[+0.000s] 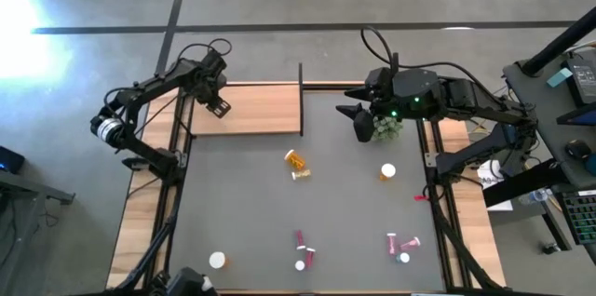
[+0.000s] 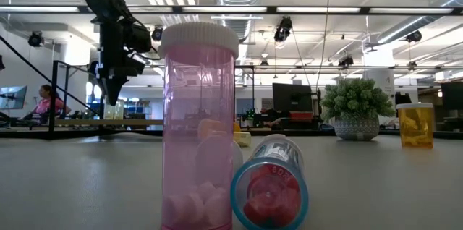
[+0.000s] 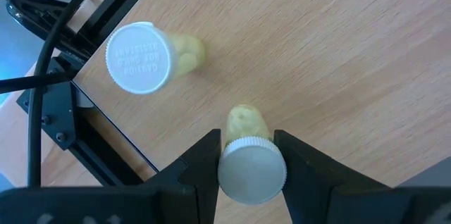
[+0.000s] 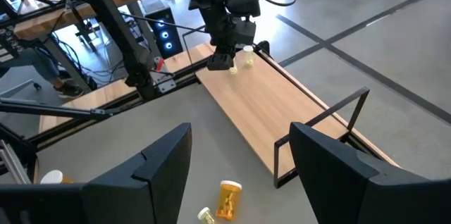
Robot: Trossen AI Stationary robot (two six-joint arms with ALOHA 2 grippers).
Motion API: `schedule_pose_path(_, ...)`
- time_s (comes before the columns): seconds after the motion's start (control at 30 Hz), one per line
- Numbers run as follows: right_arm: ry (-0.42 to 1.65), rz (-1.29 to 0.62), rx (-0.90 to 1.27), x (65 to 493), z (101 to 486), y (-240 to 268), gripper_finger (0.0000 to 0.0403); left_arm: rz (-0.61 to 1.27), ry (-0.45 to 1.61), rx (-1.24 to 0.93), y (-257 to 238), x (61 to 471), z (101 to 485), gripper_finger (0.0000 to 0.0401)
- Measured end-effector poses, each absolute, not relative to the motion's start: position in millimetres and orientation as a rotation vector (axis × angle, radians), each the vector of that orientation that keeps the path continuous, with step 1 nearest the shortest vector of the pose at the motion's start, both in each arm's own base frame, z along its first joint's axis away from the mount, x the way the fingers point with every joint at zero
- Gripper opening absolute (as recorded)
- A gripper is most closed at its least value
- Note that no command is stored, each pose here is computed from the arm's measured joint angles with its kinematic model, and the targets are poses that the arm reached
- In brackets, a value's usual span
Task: Pick and place medicine bottles onto shelf by color
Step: Put the left yellow pill bottle on the shelf aligned with the other yellow pill bottle, then put the top left orange pill bottle on the shelf
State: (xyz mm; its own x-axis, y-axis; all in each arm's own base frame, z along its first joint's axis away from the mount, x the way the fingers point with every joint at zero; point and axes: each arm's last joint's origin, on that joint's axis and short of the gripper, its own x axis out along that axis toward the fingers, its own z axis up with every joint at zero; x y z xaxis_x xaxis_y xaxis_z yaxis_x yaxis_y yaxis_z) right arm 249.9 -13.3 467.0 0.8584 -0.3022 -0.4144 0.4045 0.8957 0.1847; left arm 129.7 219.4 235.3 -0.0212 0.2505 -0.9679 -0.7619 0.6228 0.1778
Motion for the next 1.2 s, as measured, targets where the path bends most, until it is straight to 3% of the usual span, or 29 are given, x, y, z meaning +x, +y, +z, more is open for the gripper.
schedule_pose_path(0.47,0.389,-0.376,0.272,249.9,467.0,-13.3,0.0228,0.857,1.365,-0.479,219.4,129.8,235.3,0.0114)
schedule_pose_path(1.2,0.388,-0.376,0.271,249.9,467.0,-13.3,0.0228,0.869,1.318,-0.461,220.5,130.7,250.6,0.0196)
